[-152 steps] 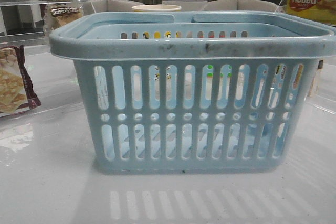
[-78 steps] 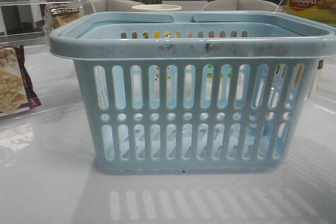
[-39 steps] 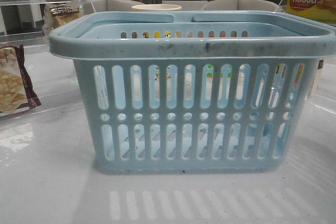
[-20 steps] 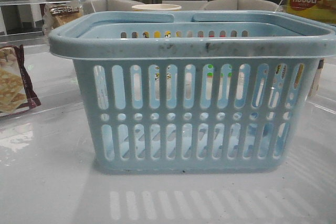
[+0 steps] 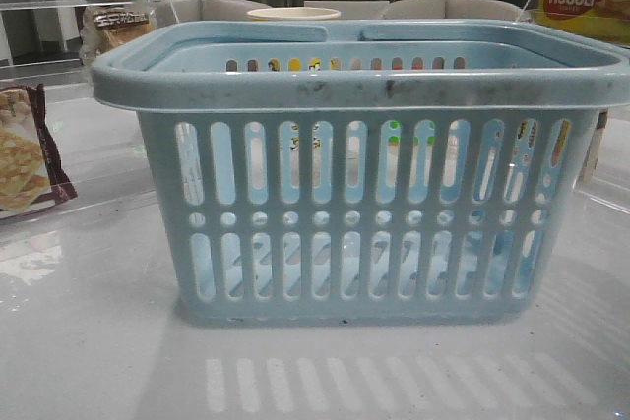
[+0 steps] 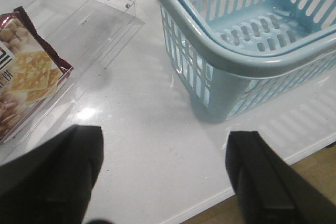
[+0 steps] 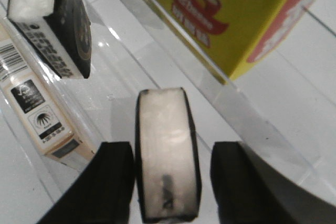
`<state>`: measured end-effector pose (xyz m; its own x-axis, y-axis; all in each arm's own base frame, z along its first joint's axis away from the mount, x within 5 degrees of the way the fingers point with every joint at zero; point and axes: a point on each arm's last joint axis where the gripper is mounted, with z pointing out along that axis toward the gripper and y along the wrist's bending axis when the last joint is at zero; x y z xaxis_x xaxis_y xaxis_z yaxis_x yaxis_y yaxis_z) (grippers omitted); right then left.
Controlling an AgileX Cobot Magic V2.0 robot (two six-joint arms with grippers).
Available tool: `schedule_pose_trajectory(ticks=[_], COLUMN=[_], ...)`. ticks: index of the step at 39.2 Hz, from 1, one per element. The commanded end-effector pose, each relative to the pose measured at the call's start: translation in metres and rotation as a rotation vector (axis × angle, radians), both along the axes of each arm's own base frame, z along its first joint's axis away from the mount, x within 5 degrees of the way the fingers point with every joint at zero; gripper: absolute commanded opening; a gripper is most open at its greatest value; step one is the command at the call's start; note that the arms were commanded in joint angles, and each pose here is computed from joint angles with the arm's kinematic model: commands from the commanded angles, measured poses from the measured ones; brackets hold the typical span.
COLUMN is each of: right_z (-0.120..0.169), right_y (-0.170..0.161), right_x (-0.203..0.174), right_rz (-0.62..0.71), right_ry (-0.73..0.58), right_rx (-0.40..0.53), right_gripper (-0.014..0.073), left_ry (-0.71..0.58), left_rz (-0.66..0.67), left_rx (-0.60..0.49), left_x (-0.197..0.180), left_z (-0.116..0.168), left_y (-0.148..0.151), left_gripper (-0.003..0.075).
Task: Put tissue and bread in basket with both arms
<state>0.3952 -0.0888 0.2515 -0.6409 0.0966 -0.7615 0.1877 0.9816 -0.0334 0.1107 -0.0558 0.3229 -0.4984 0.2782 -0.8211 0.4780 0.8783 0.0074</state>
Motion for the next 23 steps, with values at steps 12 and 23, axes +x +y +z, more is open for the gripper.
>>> schedule_pose_trajectory(ticks=[12, 23], right_z=[0.061, 0.132], right_y=[0.004, 0.044], right_x=[-0.008, -0.054], right_rz=[0.016, 0.096], right_ry=[-0.201, -0.318], right_rx=[-0.065, -0.068], right_gripper=[0.0188, 0.0188], left_ry=[-0.096, -0.096], left_rz=[-0.001, -0.001], left_rx=[-0.051, -0.051], left_x=[0.004, 0.004], left_z=[0.016, 0.016], left_y=[-0.003, -0.003], left_gripper=[0.0540, 0.0540])
